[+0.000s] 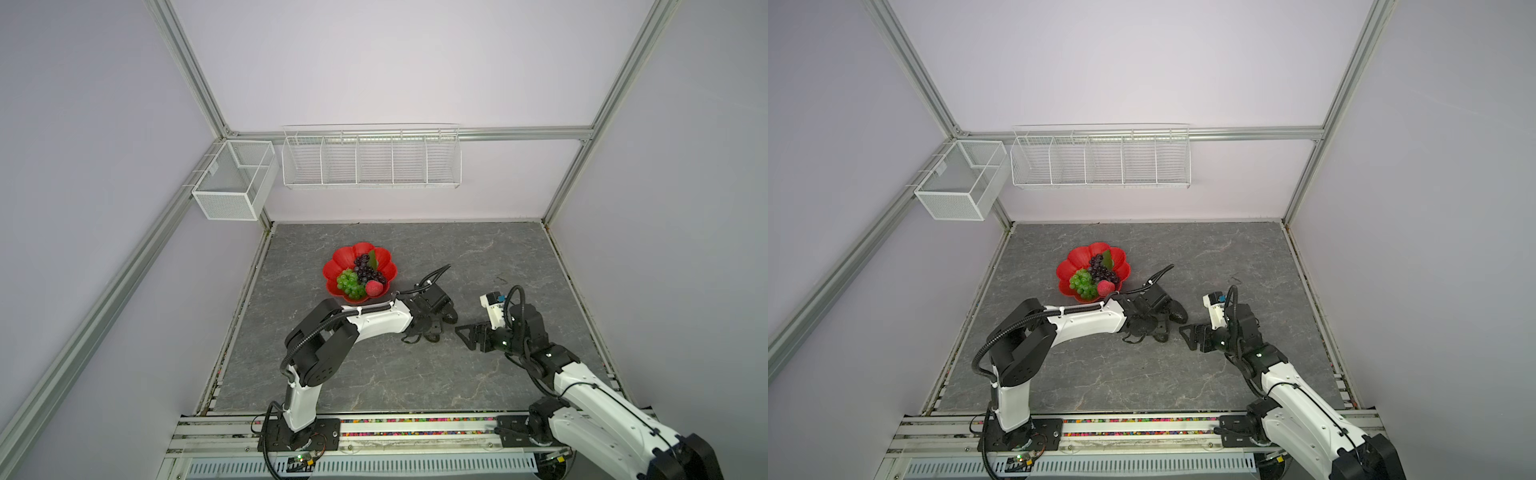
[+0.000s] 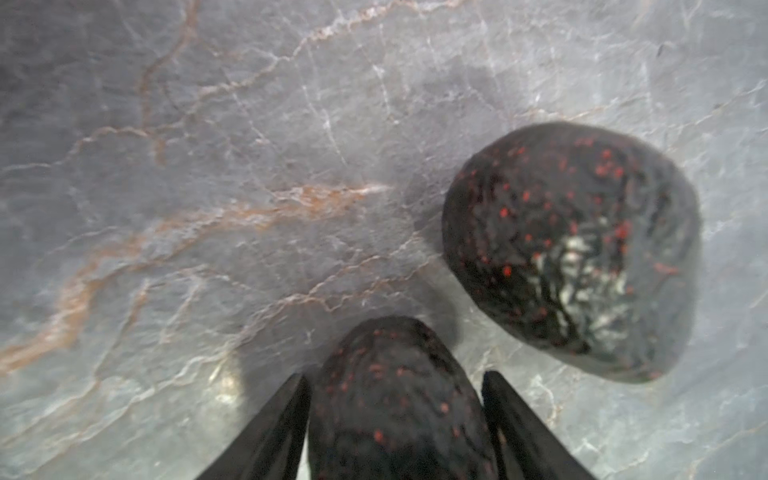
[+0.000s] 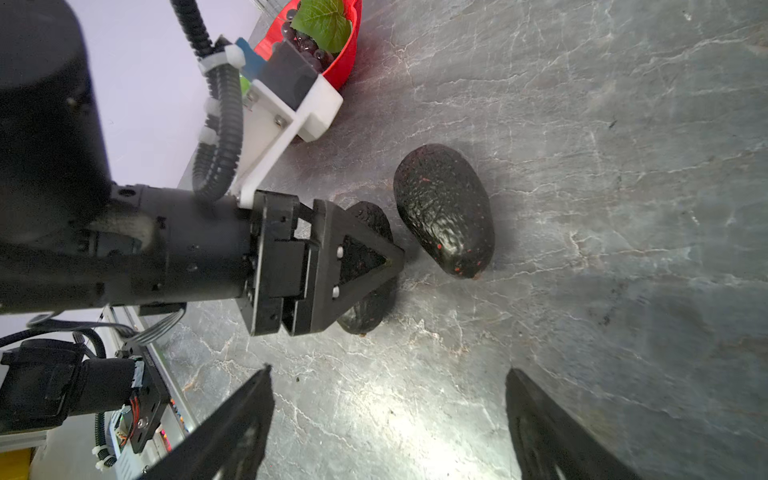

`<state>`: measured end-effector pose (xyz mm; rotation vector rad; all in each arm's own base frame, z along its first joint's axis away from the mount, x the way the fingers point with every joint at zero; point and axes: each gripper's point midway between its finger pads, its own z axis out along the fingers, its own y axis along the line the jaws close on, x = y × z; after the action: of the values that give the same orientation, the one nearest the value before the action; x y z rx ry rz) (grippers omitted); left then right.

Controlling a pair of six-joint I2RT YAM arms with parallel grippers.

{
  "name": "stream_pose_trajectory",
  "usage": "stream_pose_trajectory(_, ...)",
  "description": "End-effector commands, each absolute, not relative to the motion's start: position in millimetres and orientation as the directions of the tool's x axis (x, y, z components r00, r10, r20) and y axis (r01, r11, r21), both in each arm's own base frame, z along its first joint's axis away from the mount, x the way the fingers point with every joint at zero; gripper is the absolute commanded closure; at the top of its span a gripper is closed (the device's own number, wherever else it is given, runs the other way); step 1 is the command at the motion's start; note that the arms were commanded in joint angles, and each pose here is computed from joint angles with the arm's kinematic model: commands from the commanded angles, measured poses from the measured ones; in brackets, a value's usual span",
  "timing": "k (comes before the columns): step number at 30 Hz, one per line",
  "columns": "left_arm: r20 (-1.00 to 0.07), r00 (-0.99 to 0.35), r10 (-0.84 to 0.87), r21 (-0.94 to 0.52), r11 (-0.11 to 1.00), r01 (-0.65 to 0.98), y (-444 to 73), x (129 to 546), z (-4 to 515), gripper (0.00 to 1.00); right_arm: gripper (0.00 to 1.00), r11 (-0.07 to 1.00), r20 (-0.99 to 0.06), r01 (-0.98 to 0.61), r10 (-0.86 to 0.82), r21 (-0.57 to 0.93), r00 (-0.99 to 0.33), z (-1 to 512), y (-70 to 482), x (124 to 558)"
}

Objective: Place and organize the fake fruits in the fruit bowl
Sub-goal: 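Move the left gripper to the avocados and grasp the nearer avocado, then carry the avocado with the left gripper and release it into the bowl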

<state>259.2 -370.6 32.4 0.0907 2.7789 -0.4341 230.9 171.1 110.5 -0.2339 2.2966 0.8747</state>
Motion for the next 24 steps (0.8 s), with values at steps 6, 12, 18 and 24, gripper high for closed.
stream_pose_trajectory(6, -0.357, -0.933, 0.049, -0.249, 0.958, 0.146, -353, 259, 47, 0.50, 0.12, 0.741, -0.661, -0.411, 0.059, 0.531, -0.748, 124, 179, 243)
stream_pose_trajectory(12, -0.467, -0.884, -0.011, -0.295, 0.944, 0.144, -321, 287, 100, 0.55, 0.12, 0.718, -0.659, -0.421, 0.069, 0.553, -0.749, 132, 188, 251)
stream_pose_trajectory(18, -0.604, -0.796, -0.043, -0.196, 0.976, 0.096, -248, 349, 152, 0.55, 0.12, 0.645, -0.713, -0.589, -0.095, 0.488, -0.694, 155, 241, 252)
stream_pose_trajectory(24, -0.638, -0.769, -0.045, -0.069, 0.998, -0.001, -169, 418, 160, 0.55, 0.12, 0.576, -0.739, -0.648, -0.109, 0.499, -0.665, 174, 288, 262)
